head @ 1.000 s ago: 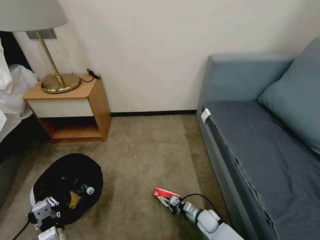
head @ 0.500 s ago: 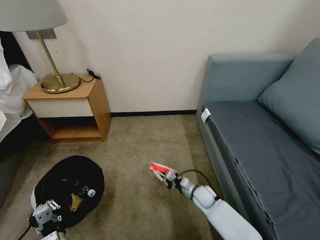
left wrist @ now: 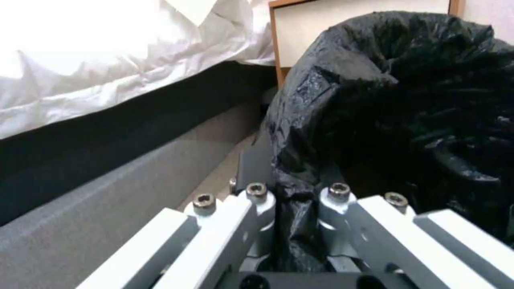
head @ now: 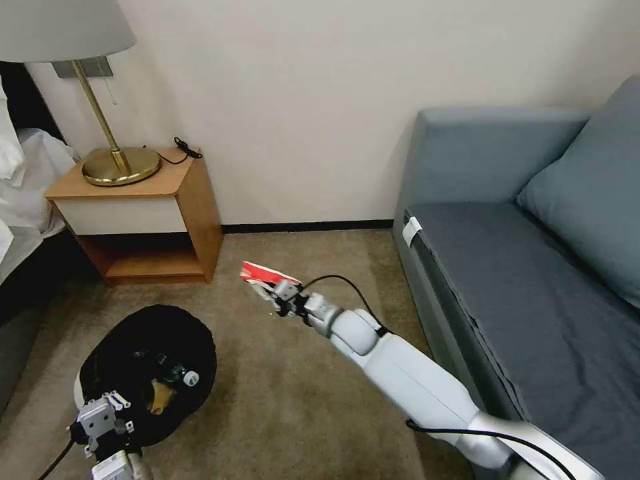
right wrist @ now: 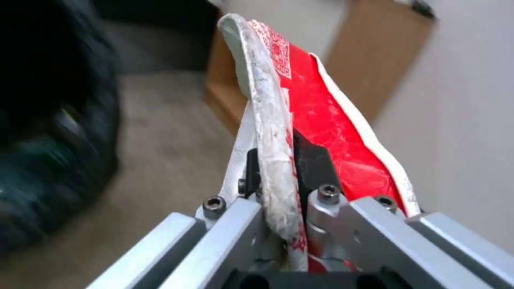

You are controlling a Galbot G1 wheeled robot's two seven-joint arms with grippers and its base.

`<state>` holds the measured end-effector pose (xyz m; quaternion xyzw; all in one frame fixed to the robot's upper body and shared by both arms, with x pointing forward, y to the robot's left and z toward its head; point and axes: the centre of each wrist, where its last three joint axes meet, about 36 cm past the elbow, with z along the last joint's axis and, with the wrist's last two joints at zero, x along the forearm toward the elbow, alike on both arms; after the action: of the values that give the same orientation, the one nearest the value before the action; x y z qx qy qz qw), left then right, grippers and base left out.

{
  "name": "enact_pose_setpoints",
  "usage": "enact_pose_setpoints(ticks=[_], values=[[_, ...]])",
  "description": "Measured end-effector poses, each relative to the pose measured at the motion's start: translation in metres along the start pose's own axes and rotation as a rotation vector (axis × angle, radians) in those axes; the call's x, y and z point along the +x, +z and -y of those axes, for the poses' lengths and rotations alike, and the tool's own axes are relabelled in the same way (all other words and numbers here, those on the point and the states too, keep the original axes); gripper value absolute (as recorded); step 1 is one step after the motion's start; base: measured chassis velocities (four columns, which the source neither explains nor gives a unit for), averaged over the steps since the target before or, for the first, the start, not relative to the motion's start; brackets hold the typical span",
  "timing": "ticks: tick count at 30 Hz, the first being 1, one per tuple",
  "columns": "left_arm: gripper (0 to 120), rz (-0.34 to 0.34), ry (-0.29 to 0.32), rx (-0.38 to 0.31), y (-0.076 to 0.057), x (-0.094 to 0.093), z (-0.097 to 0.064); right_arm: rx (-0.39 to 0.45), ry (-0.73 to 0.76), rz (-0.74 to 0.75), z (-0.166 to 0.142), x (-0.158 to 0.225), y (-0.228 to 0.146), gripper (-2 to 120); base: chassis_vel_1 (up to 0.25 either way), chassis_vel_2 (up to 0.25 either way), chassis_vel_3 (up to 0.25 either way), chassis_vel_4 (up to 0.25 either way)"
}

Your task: Pick up the trash bin, then pick up the garbage on the floor and place it into the trash bin.

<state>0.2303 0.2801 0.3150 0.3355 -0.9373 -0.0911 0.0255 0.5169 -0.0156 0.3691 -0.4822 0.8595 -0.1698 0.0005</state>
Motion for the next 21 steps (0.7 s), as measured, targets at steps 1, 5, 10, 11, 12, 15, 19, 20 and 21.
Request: enact_pose_setpoints(ticks=[1,5,10,11,12,15,19,20,21], values=[[4,0.0,-0.001,-0.001,0.0,0.0,0.0,-0.005,-0.017,0.01,-0.006,-0.004,-0.005,0,0.0,0.0,0.0,0.0],[4,0.001,-0.007,-0.002,0.001,-0.004,-0.001,-0.006,-0.089,0.04,-0.032,-0.016,-0.019,0,0.0,0.0,0.0,0.0],[4,0.0,-0.009,0.002,0.001,-0.007,0.001,0.008,-0.159,0.067,-0.055,-0.028,-0.028,0,0.0,0.0,0.0,0.0],[4,0.0,-0.009,0.002,0.001,-0.007,0.001,0.008,-0.159,0.067,-0.055,-0.028,-0.028,0,0.0,0.0,0.0,0.0],[4,-0.002,-0.008,0.004,0.001,-0.007,0.003,0.002,-0.179,0.079,-0.063,-0.032,-0.03,0,0.0,0.0,0.0,0.0],[4,-0.005,-0.007,0.01,0.001,-0.007,0.006,-0.012,-0.209,0.099,-0.076,-0.038,-0.033,0,0.0,0.0,0.0,0.0],[4,-0.012,-0.001,0.019,0.0,-0.004,0.011,-0.026,-0.256,0.13,-0.096,-0.047,-0.036,0,0.0,0.0,0.0,0.0],[4,-0.021,0.007,0.03,-0.003,-0.001,0.013,-0.033,-0.268,0.134,-0.103,-0.049,-0.036,0,0.0,0.0,0.0,0.0],[4,-0.021,0.007,0.03,-0.003,-0.001,0.013,-0.033,-0.268,0.134,-0.103,-0.049,-0.036,0,0.0,0.0,0.0,0.0]])
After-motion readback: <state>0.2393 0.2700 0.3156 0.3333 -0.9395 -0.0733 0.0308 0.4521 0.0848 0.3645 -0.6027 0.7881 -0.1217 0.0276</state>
